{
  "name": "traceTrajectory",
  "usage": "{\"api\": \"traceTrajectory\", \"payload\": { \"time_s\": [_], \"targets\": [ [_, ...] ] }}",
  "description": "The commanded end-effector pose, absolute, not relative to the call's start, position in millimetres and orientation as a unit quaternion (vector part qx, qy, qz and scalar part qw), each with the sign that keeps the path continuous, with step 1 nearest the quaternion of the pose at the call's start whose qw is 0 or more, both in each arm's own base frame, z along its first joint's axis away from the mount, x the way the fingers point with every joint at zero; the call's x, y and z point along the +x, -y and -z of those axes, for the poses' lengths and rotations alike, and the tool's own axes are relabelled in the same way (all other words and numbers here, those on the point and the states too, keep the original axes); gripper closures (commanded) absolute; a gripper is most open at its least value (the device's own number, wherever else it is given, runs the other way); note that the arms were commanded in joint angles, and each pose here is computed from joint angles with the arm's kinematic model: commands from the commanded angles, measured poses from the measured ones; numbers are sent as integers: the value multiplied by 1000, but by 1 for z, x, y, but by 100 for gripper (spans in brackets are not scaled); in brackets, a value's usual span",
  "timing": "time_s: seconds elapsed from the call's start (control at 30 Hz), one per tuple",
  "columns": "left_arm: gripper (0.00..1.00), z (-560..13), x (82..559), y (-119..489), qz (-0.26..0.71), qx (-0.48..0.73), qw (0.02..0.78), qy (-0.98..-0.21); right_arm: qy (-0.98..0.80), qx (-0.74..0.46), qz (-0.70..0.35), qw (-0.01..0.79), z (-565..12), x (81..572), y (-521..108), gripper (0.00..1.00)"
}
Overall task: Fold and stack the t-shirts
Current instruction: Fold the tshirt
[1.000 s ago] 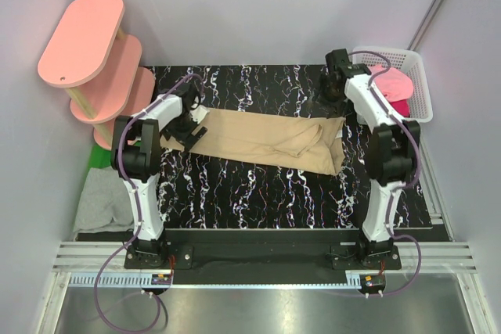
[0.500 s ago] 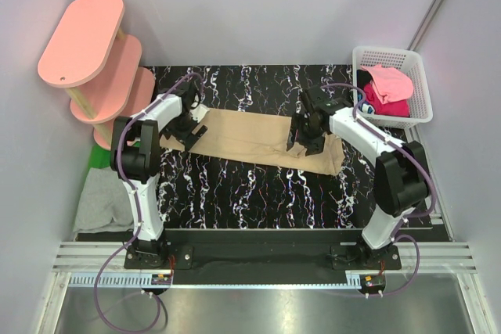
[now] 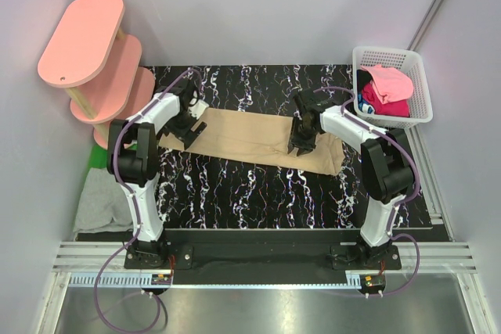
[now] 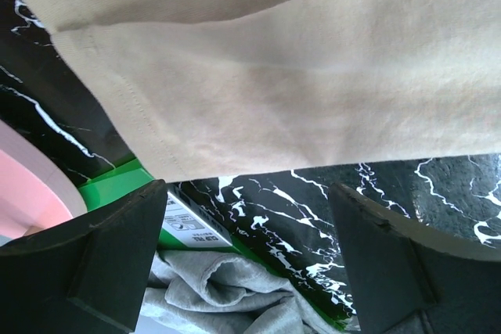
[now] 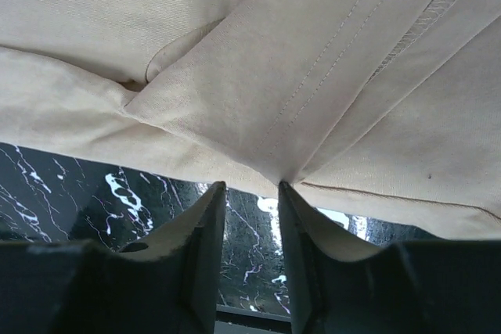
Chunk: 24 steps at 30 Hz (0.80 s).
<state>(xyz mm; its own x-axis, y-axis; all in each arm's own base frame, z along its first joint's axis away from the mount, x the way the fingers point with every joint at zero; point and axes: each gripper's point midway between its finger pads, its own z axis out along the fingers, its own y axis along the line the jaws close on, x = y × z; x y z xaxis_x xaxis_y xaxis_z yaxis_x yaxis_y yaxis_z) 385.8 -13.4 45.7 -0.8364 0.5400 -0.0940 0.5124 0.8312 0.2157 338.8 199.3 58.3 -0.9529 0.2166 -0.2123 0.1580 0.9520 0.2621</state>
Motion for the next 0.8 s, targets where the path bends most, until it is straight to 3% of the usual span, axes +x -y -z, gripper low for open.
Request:
{"api": "traceTrajectory", "payload": {
  "time_s": [0.0, 0.17, 0.77],
  "targets": [
    [10, -67, 393, 16, -91, 273, 113, -951, -973, 94, -136, 159, -77, 359, -205, 57],
    [10, -62, 391, 17, -88, 275, 107, -951, -975, 91, -126, 160, -77, 357, -200, 51],
    [11, -65, 393, 15, -92, 280, 111, -949, -979, 82, -104, 157, -70, 349, -188, 52]
  ]
}}
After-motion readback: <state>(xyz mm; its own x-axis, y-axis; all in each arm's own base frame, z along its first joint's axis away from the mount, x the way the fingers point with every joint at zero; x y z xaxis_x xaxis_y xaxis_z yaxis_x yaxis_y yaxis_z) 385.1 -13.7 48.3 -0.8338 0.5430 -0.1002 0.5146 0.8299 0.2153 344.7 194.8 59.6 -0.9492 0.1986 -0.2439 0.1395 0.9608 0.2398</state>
